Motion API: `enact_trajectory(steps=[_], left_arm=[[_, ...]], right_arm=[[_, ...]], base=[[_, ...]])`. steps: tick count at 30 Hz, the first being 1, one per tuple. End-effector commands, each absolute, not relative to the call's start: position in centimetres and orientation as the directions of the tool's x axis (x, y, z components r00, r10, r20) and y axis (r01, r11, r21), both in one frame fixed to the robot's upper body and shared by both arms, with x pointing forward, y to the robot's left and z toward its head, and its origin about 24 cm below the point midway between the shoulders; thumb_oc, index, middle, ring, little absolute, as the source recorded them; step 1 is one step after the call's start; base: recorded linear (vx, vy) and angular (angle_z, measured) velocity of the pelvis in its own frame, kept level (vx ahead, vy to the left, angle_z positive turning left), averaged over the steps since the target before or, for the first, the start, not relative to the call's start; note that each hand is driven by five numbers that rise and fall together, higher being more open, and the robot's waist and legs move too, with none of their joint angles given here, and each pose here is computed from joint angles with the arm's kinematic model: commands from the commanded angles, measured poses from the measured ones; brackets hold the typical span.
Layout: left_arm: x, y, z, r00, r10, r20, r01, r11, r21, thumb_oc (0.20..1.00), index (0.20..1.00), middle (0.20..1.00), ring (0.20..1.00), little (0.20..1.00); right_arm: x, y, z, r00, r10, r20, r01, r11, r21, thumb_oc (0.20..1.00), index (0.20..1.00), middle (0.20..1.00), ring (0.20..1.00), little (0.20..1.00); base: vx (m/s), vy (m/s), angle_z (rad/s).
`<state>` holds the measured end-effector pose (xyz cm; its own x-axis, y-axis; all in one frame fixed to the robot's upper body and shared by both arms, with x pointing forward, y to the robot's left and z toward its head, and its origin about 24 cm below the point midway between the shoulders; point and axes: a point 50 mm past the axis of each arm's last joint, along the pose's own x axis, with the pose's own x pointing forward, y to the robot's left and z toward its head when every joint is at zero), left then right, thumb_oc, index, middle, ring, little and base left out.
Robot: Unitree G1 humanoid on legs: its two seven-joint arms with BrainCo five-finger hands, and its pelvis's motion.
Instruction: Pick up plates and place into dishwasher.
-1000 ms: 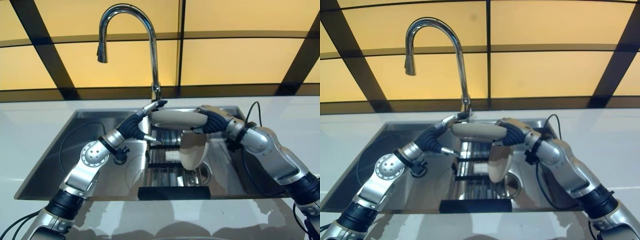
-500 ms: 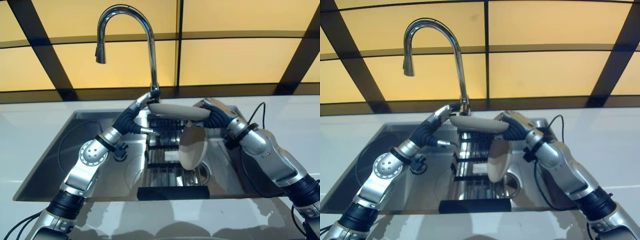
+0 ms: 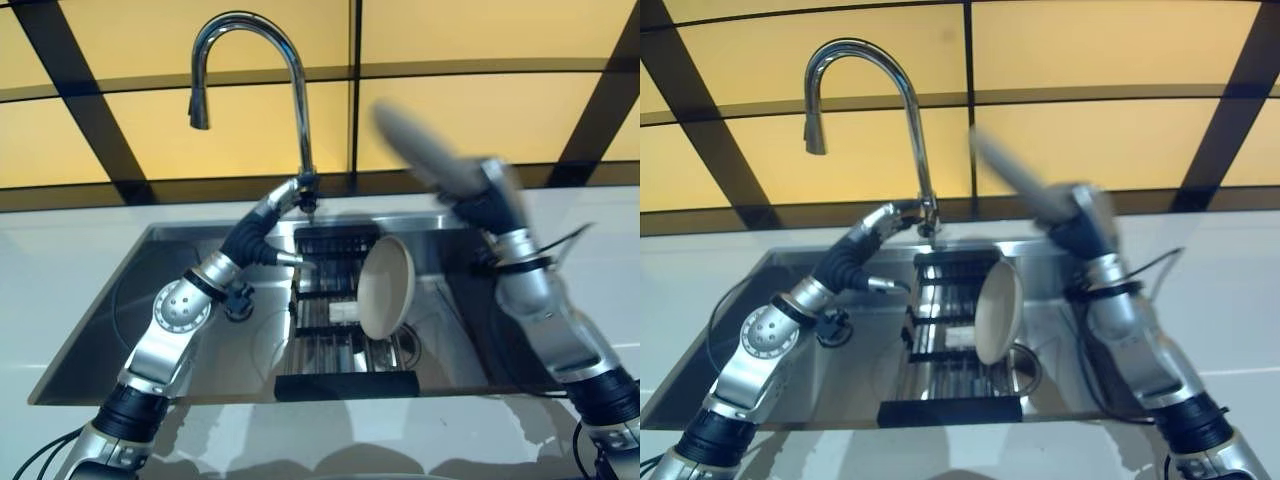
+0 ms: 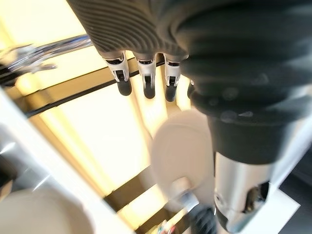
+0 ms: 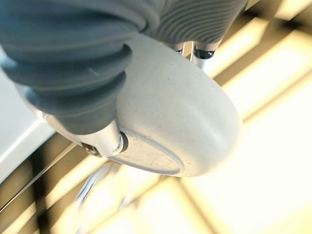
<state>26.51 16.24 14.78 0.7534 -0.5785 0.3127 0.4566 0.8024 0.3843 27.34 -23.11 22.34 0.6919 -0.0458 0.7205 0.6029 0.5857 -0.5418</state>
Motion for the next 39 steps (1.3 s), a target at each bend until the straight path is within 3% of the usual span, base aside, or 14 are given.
enact_trajectory(steps=[1,25,39], left_arm=[[27.0,17.1,15.5,0.751,-0.565,0.341,0.454,0.818,0.355,1.000,1.000,1.000,1.000,1.000],[26.9,19.6,15.2,0.789,-0.518,0.330,0.419,0.847,0.327,1.000,1.000,1.000,1.000,1.000],[26.9,21.1,14.9,0.824,-0.476,0.308,0.382,0.868,0.318,1.000,1.000,1.000,1.000,1.000]], right_arm=[[27.3,-23.7,24.6,0.583,-0.099,0.807,0.687,0.590,-0.424,0.200,0.200,0.200,0.200,0.200],[23.2,-32.2,20.4,0.584,-0.418,0.696,0.812,0.313,-0.493,0.200,0.200,0.200,0.200,0.200],[20.4,-36.4,17.5,0.547,-0.592,0.591,0.802,0.167,-0.574,0.200,0.200,0.200,0.200,0.200]], base=[[-0.01,-0.016,-0.13],[0.00,0.004,-0.18],[0.02,0.019,-0.19]])
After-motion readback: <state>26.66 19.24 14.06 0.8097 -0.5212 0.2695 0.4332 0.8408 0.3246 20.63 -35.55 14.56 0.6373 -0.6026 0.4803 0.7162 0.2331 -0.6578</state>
